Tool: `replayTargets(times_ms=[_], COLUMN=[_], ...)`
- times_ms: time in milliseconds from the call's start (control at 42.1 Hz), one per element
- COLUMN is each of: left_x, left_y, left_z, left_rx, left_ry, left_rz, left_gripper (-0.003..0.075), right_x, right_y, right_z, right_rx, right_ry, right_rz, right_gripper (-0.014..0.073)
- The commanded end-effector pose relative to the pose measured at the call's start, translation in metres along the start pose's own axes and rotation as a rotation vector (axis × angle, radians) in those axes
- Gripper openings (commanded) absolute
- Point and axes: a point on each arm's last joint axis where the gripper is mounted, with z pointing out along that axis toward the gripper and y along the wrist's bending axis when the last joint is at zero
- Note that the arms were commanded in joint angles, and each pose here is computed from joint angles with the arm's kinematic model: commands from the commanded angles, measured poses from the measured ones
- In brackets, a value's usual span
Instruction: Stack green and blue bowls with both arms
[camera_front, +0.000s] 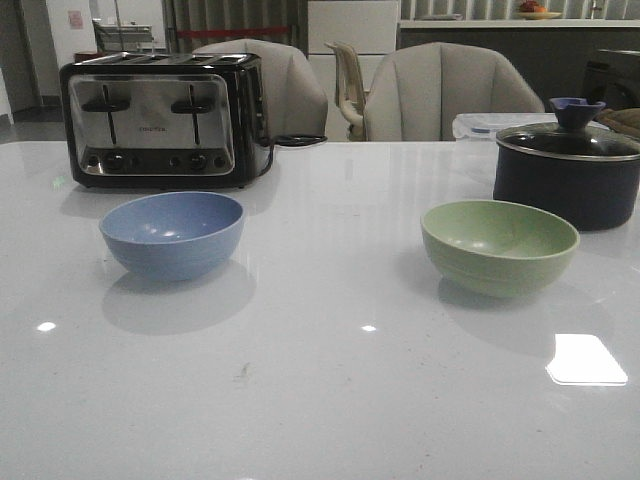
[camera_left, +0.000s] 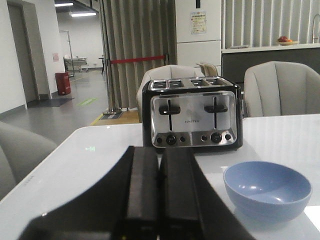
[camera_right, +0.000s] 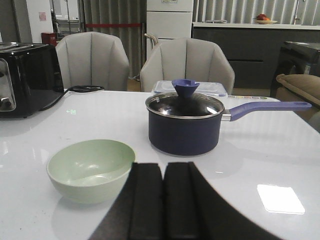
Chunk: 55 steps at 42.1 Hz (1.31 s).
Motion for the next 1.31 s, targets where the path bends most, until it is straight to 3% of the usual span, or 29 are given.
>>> replayTargets(times_ms=[0,237,332,475,593,807,1163,1282], left_x=[-0.035,-0.126,-0.155,-0.182,-0.183,-0.161,-0.131,-0.130], left_y=[0.002,0.005,0.006,0.005,0.004,0.002,0.001,0.001], left_z=[-0.005,-0.022,-0.023,-0.013,0.002,0.027,0.048,0.050], left_rx=[-0.014,-0.006,0.003,0.025,0.046,0.064,0.067,0.067], left_ry=[-0.188,-0.305,-0.270,-0.107,0.049,0.251,0.383,0.393], left_rz=[-0.014,-0.014,-0.013,-0.009,-0.018,-0.025,-0.028,-0.029], left_gripper=[0.0101,0.0101,0.0101,0.0101,0.0100,0.0101,0.0104,0.0214], right_x=[-0.045,-0.130,-0.159,-0.189,-0.193,-0.164,-0.132,-0.128], right_y=[0.001,0.002,0.002,0.002,0.001,-0.001,-0.002,-0.002], right_z=[-0.009,-0.031,-0.032,-0.023,-0.003,0.038,0.086,0.093], right_rx=[-0.002,0.022,0.030,0.041,0.051,0.059,0.059,0.059], right_ry=[-0.187,-0.241,-0.209,-0.106,0.048,0.326,0.567,0.600], right_rz=[-0.006,-0.064,-0.062,-0.058,-0.056,-0.058,-0.063,-0.063], right_gripper=[0.0040,0.0040,0.0040,0.0040,0.0040,0.0040,0.0045,0.0150])
